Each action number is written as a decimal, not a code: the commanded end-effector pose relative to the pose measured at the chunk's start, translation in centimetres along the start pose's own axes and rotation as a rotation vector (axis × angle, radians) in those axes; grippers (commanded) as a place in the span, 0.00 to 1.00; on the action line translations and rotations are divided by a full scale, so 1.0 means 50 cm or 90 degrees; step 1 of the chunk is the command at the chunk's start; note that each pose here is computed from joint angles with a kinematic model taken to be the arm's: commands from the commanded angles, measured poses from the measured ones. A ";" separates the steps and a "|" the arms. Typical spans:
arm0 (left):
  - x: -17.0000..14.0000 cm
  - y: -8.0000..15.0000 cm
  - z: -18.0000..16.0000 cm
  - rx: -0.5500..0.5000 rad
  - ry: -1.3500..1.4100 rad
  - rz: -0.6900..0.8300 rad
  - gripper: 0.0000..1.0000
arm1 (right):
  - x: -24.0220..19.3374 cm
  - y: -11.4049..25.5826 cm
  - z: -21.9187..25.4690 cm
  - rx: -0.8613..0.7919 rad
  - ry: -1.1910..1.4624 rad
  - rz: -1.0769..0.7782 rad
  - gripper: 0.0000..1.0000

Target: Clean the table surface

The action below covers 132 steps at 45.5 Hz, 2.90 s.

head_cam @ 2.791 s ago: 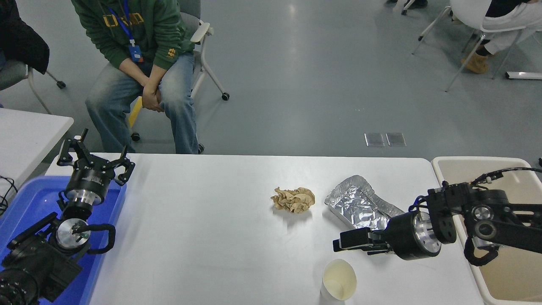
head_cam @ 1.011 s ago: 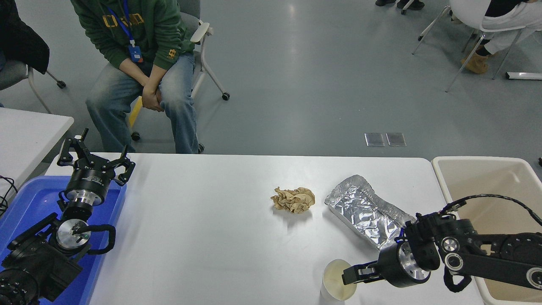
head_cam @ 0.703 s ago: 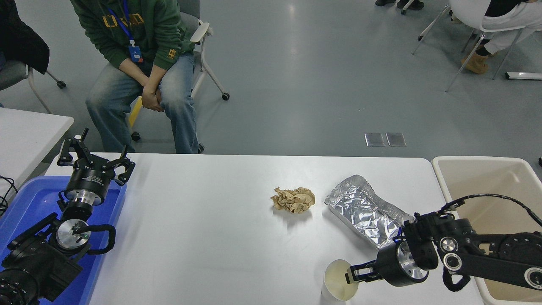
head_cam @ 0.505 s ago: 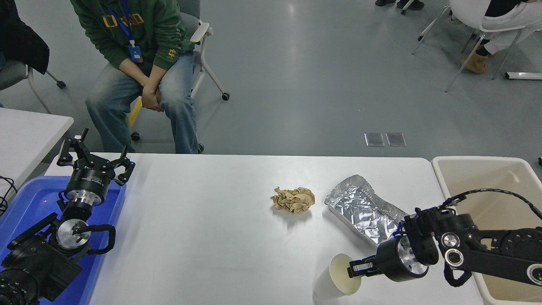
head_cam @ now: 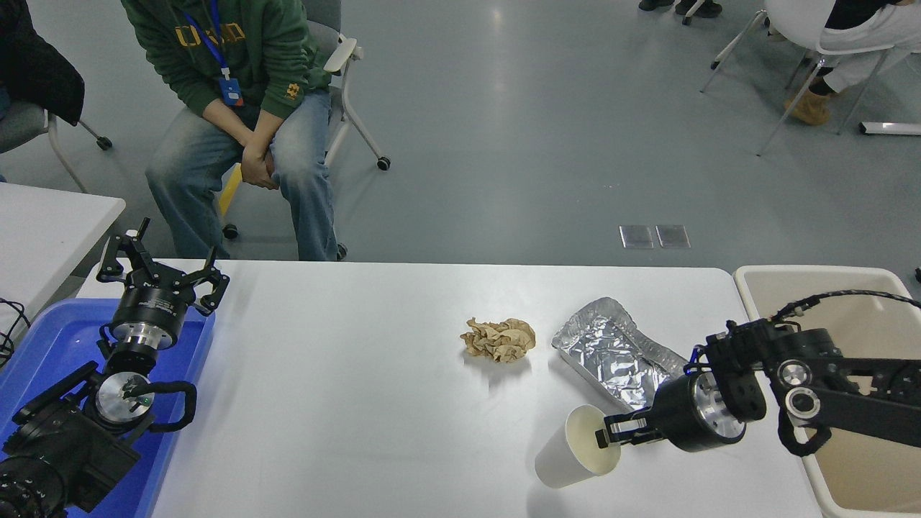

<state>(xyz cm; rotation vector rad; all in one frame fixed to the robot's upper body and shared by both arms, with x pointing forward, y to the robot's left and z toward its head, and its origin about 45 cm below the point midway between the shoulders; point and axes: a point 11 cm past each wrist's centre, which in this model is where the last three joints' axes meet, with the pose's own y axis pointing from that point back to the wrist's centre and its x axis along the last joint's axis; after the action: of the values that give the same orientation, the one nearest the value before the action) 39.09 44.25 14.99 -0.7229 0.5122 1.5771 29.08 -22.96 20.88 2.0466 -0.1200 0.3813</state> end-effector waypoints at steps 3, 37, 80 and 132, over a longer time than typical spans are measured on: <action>0.000 0.000 0.000 0.000 0.000 0.000 1.00 | 0.067 0.112 -0.004 0.013 -0.014 0.068 0.00; 0.000 0.000 0.000 0.001 0.000 0.000 1.00 | 0.137 0.421 0.082 -0.013 -0.105 0.244 0.00; 0.000 0.000 0.000 0.001 -0.001 0.000 1.00 | 0.151 0.544 0.424 -0.027 -0.379 0.461 0.00; 0.000 0.000 0.000 0.000 0.000 0.000 1.00 | -0.069 0.349 0.721 -0.243 -0.588 0.503 0.00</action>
<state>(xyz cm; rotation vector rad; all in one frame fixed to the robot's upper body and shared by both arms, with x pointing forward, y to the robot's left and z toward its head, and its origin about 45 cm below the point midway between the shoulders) 39.09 44.25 14.99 -0.7222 0.5121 1.5768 31.33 -62.16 22.62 1.6887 -1.4414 -0.1087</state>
